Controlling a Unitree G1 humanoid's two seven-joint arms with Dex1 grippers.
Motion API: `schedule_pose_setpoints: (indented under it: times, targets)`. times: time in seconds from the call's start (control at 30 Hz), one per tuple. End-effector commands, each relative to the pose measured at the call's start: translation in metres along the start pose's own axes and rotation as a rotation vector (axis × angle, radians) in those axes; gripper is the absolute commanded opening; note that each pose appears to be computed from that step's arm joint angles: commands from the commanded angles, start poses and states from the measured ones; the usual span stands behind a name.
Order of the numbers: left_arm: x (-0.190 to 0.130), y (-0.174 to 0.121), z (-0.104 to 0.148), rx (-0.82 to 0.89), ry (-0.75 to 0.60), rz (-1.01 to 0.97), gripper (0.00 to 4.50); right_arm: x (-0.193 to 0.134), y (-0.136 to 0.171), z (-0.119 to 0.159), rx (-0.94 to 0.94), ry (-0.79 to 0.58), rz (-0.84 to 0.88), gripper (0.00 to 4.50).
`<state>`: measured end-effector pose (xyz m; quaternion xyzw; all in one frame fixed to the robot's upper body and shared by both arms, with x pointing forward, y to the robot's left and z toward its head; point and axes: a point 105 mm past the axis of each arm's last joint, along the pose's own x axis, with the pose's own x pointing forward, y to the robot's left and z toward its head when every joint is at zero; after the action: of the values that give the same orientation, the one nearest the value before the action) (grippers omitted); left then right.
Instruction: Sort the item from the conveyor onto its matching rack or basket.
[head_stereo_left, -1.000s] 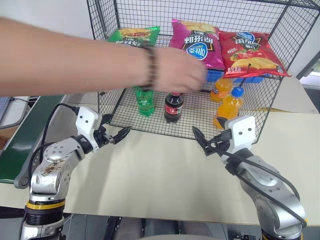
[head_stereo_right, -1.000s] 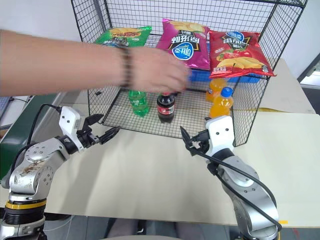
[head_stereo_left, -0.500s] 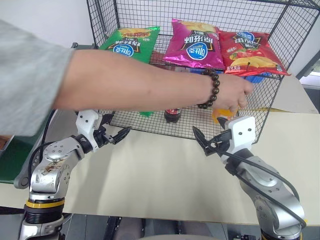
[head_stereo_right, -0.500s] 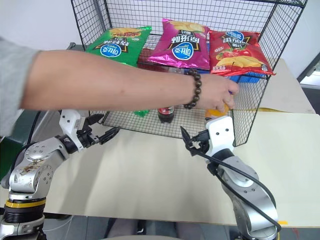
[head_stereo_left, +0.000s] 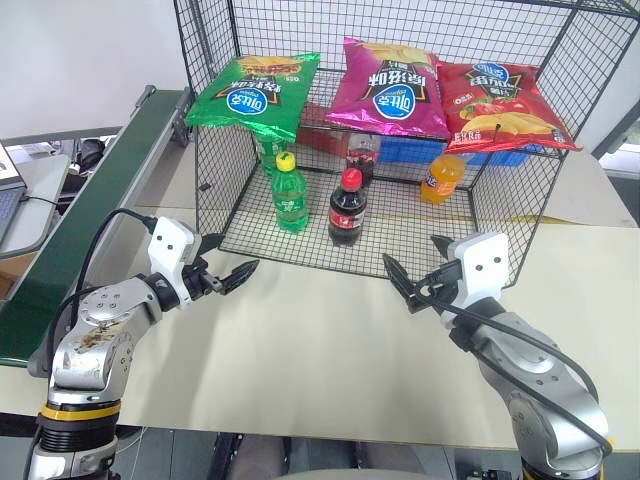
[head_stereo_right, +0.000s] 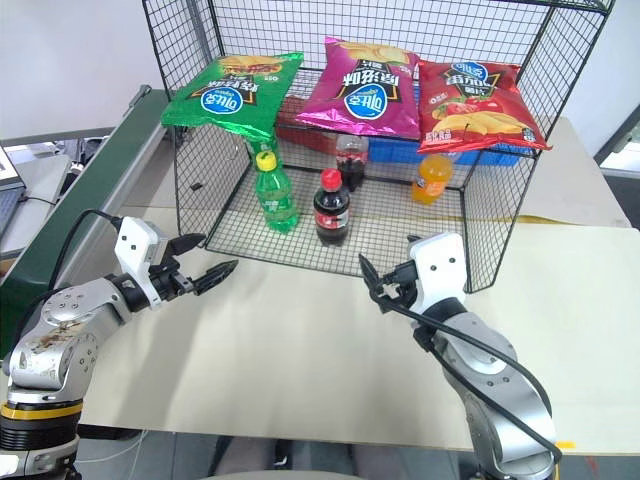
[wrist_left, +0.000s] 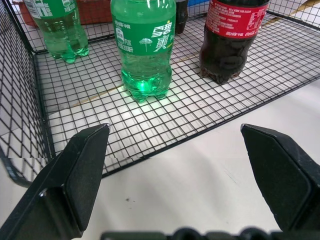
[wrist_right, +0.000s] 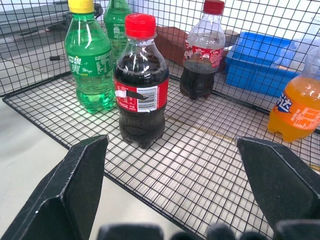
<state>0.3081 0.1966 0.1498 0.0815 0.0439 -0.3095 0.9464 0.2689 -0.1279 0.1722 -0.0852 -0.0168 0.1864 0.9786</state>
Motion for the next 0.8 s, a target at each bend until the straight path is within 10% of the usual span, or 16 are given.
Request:
schedule_pose_setpoints:
  times: [0.03, 0.27, 0.8]
  targets:
    - [-0.007, 0.011, 0.013, 0.020, -0.044, 0.048, 4.48, 0.001, 0.000, 0.017, -0.031, -0.077, 0.009, 4.50]
    - [-0.030, 0.052, 0.024, -0.009, -0.118, 0.247, 4.48, 0.006, 0.007, 0.029, -0.035, -0.108, 0.093, 4.50]
    - [-0.082, 0.126, 0.036, -0.074, -0.296, 0.738, 4.48, 0.032, 0.061, 0.137, -0.066, -0.278, 0.852, 4.50]
